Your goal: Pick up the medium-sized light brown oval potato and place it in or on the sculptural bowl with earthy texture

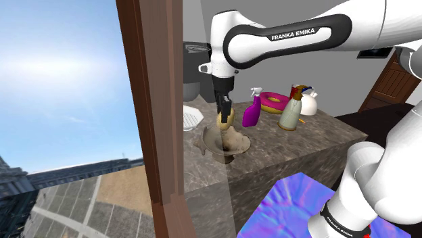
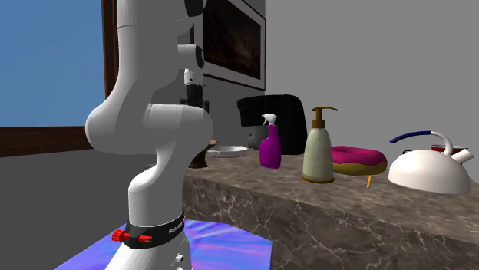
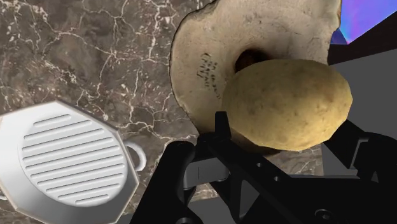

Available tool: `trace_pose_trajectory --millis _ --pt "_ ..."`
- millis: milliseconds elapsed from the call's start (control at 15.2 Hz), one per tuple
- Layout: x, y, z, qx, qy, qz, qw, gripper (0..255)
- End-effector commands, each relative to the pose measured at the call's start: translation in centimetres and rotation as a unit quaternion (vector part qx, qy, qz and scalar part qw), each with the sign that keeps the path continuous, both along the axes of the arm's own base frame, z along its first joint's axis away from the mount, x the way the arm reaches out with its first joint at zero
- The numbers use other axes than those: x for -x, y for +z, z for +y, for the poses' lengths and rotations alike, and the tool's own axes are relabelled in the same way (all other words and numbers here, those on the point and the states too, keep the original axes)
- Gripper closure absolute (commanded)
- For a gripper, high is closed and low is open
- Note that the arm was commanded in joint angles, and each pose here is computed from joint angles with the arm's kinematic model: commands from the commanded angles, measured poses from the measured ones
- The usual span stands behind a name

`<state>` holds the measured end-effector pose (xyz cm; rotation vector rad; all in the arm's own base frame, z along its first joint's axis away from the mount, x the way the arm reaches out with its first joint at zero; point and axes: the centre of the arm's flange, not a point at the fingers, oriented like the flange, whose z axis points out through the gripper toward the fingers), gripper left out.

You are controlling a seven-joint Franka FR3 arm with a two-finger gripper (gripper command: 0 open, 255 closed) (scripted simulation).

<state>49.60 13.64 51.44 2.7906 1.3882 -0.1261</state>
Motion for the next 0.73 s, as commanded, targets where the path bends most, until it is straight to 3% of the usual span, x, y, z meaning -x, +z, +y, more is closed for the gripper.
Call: trace_pose_trajectory --millis 0,330,660 --pt "-0.1 -1.0 0.1 0.0 0.0 0.0 1.0 255" --pt "-0.1 -3.6 0.1 0.0 0.0 0.0 1.0 255" --pt "-0.1 -3.6 0.1 0.0 0.0 0.0 1.0 255"
